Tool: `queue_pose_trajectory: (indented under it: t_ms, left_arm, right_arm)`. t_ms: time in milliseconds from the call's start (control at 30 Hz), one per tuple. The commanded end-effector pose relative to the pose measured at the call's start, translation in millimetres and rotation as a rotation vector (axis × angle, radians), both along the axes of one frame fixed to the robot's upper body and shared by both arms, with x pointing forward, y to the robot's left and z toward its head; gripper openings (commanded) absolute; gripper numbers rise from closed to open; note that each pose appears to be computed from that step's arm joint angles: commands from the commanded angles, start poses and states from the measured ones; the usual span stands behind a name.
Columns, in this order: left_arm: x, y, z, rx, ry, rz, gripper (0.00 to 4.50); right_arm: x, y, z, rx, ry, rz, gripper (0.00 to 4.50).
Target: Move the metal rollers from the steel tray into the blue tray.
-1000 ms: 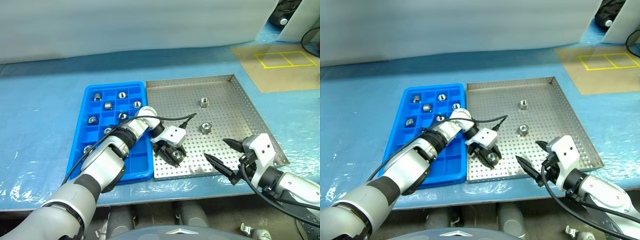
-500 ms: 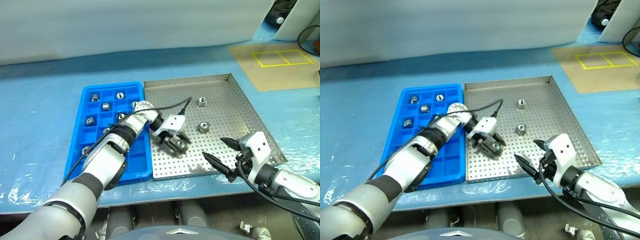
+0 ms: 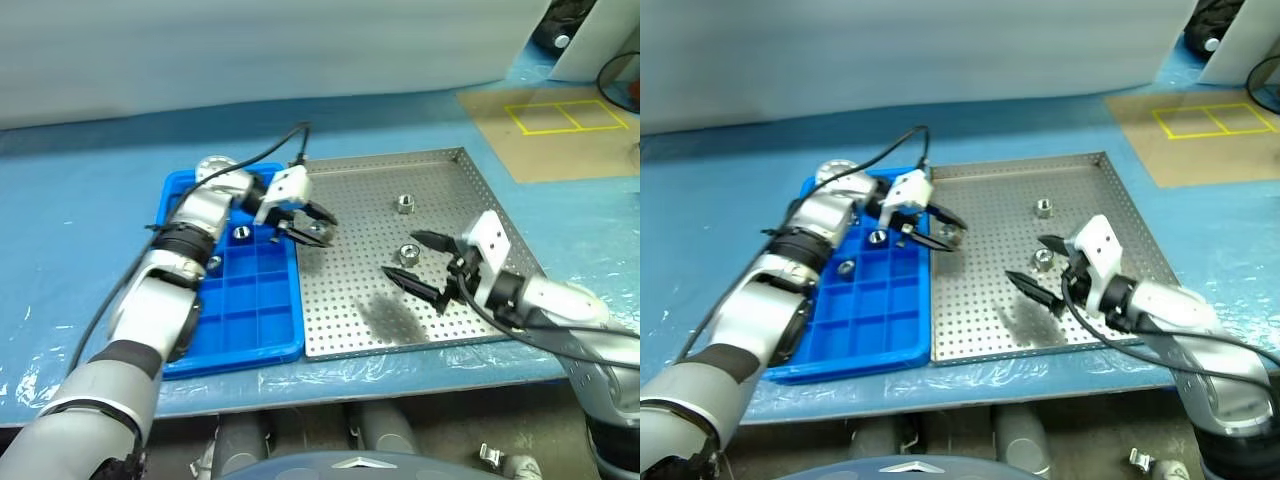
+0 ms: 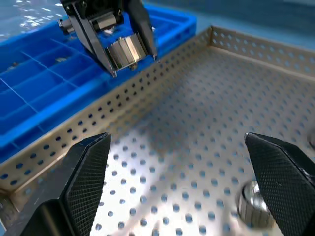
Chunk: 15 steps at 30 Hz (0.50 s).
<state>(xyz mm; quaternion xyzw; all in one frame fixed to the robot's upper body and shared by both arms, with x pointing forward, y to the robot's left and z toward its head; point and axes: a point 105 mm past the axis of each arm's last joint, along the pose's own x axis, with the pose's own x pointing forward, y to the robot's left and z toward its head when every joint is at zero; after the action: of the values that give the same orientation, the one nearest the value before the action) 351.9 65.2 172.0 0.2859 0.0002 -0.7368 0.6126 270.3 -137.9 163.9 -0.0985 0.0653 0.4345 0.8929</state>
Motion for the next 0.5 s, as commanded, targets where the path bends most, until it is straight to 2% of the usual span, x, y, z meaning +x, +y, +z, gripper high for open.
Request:
queue_pose_trajectory:
  t_ms: [33,133,300,500]
  left_arm:
    - [-6,14,23,-0.041,-0.024,0.025,1.73]
    - [-8,33,27,-0.023,-0.041,0.096,1.73]
    - [-25,58,17,0.013,-0.008,0.185,1.73]
    - [-69,82,-13,0.069,0.12,0.247,1.73]
  right_arm:
    - [8,15,8,0.0,-0.022,0.125,4.5]
    - [21,23,5,-0.012,-0.019,0.19,4.5]
    - [33,42,2,-0.015,-0.026,0.298,4.5]
    - [36,61,-5,-0.013,-0.018,0.391,4.5]
